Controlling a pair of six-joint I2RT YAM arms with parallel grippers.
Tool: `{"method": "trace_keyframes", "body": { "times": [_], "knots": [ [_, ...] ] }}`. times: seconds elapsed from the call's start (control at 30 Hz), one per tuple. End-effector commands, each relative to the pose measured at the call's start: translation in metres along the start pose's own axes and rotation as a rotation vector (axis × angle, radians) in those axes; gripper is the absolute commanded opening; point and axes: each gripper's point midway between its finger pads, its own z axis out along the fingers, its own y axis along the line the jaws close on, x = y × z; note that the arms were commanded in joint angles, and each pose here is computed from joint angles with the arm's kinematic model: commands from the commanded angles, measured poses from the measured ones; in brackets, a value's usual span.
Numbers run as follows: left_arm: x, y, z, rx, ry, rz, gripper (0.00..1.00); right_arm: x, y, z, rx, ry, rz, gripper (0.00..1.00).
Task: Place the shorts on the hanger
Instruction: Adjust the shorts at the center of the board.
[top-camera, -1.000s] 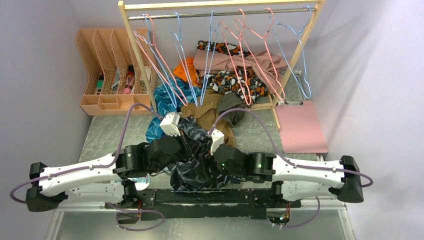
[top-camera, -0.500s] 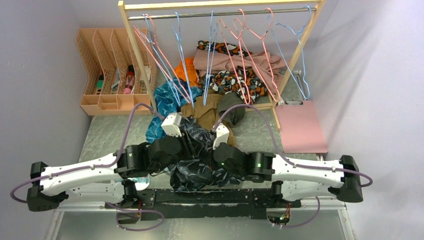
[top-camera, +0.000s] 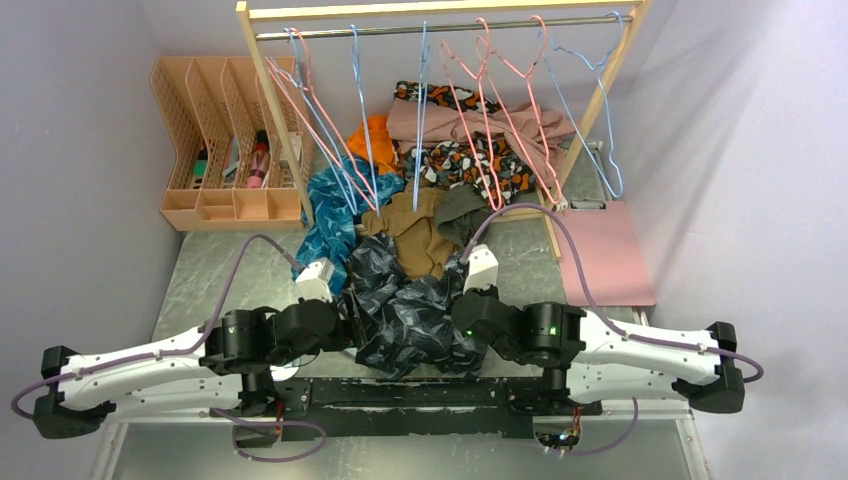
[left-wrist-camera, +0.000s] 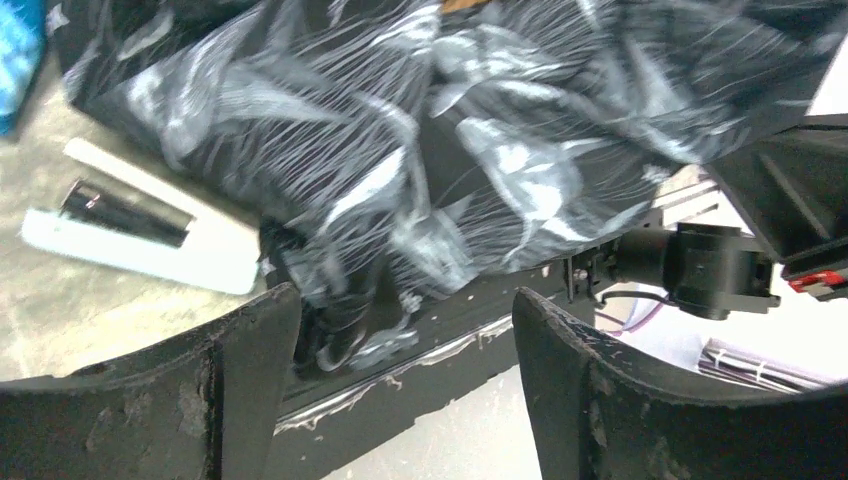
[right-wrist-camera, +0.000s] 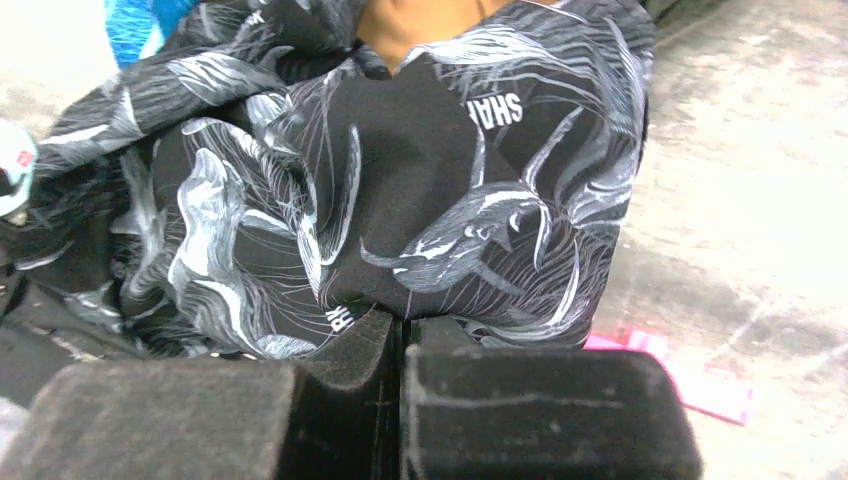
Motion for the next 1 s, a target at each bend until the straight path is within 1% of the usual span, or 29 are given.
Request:
{"method": "trace_keyframes", "body": {
  "times": [0.0, 0.1, 0.2, 0.27, 0.33, 0.4, 0.53, 0.57, 0.6, 0.7, 0.83, 0.97],
  "knots": [
    [0.02, 0.034, -0.003, -0.134, 0.075, -0.037, 0.79, -0.003, -0.027, -0.005, 0.136, -0.008, -0.032, 0.0],
    [0.028, 0.047, -0.001, -0.205, 0.104, -0.024, 0.78, 0.003, -0.03, -0.002, 0.164, 0.015, -0.049, 0.0],
    [0.036, 0.05, 0.006, -0.214, 0.122, -0.011, 0.76, 0.007, -0.034, -0.003, 0.178, 0.021, -0.047, 0.0],
    [0.04, 0.049, 0.013, -0.202, 0.127, -0.002, 0.73, 0.005, -0.034, -0.005, 0.168, 0.016, -0.04, 0.0],
    [0.04, 0.044, 0.018, -0.18, 0.118, 0.003, 0.63, 0.002, -0.032, -0.008, 0.15, 0.007, -0.03, 0.0],
    [0.034, 0.035, 0.021, -0.155, 0.096, 0.013, 0.47, -0.003, -0.028, -0.01, 0.122, 0.002, -0.028, 0.0],
    [0.006, 0.007, 0.013, -0.083, 0.012, 0.057, 0.2, -0.016, -0.02, -0.018, 0.054, -0.029, 0.0, 0.0],
    [-0.003, -0.002, 0.009, -0.055, -0.014, 0.069, 0.11, -0.02, -0.018, -0.02, 0.041, -0.039, 0.005, 0.0],
    [-0.014, -0.011, 0.003, -0.028, -0.04, 0.079, 0.08, -0.026, -0.016, -0.023, 0.028, -0.052, 0.011, 0.0],
    [-0.045, -0.034, -0.023, 0.052, -0.122, 0.087, 0.07, -0.042, -0.015, -0.032, 0.012, -0.085, 0.016, 0.0],
    [-0.087, -0.05, -0.065, 0.17, -0.245, 0.068, 0.07, -0.068, -0.017, -0.045, 0.018, -0.124, 0.02, 0.0],
    [-0.12, -0.063, -0.115, 0.332, -0.346, 0.043, 0.07, -0.098, -0.001, -0.063, -0.096, -0.198, 0.023, 0.0]
  ]
}}
